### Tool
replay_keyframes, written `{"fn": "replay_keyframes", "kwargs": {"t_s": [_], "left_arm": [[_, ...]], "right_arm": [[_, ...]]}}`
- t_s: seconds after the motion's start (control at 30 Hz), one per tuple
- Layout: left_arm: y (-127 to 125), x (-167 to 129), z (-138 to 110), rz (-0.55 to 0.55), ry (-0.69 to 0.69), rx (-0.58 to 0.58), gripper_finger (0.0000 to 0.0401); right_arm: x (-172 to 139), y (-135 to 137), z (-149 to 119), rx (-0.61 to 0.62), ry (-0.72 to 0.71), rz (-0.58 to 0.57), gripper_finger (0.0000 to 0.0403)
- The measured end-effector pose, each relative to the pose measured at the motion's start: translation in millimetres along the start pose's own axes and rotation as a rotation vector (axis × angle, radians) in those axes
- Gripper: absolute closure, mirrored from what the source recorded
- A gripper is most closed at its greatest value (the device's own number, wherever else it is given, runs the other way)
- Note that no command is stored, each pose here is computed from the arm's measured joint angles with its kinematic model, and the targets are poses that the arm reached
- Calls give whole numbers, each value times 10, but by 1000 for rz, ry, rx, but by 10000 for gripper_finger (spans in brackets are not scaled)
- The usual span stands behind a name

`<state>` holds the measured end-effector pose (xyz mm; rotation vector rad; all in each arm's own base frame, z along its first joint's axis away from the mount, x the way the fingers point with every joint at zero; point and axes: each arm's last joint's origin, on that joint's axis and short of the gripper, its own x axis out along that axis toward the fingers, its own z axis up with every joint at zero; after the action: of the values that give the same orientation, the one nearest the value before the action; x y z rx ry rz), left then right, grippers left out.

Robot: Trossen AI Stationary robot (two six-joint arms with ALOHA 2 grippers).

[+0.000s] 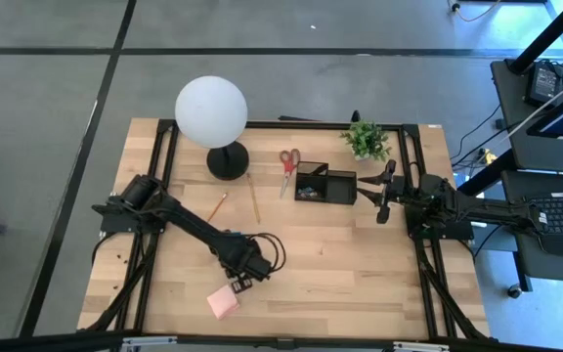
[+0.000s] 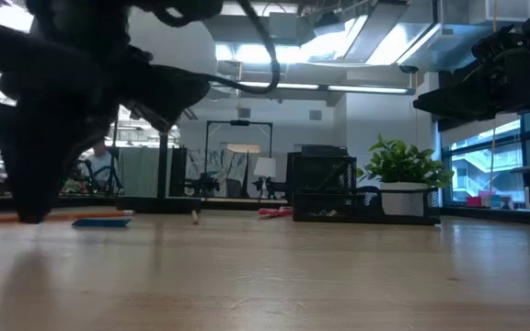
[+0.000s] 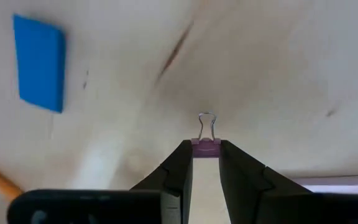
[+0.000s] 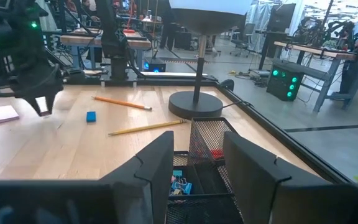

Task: Pick and place office supplies into organizer
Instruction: Put the pink clip binder into the black desk organizer

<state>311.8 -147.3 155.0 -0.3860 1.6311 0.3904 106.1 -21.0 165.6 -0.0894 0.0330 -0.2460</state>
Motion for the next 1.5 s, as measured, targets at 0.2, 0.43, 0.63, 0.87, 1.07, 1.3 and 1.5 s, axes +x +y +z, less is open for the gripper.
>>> {"fn": "replay_keyframes", "kwargs": {"t_s": [0.2,0.43,0.63,0.87,1.07,1.3,1.5], "left_arm": [[2,-161,174,-18,-86,15,338],[116,-336,450,30,-231,49,338],[390,-459,844,113,-405,39,338],[654,-611,1395,-25,-672,24,338],[881,-812,1750,-102,-925,11,338],[1058,-770,1936,-124,-971,-13,338],[1056,-585,1993,-91,-929,27,338]], "right_arm": [[0,0,0,0,0,1,258],[0,-1,13,1,-14,-1,258],[0,-1,16,1,-17,-1,258],[0,-1,16,8,-16,-1,258],[0,-1,16,8,-16,-1,258],[0,-1,15,8,-15,0,258],[0,-1,9,8,-9,-1,258]]}}
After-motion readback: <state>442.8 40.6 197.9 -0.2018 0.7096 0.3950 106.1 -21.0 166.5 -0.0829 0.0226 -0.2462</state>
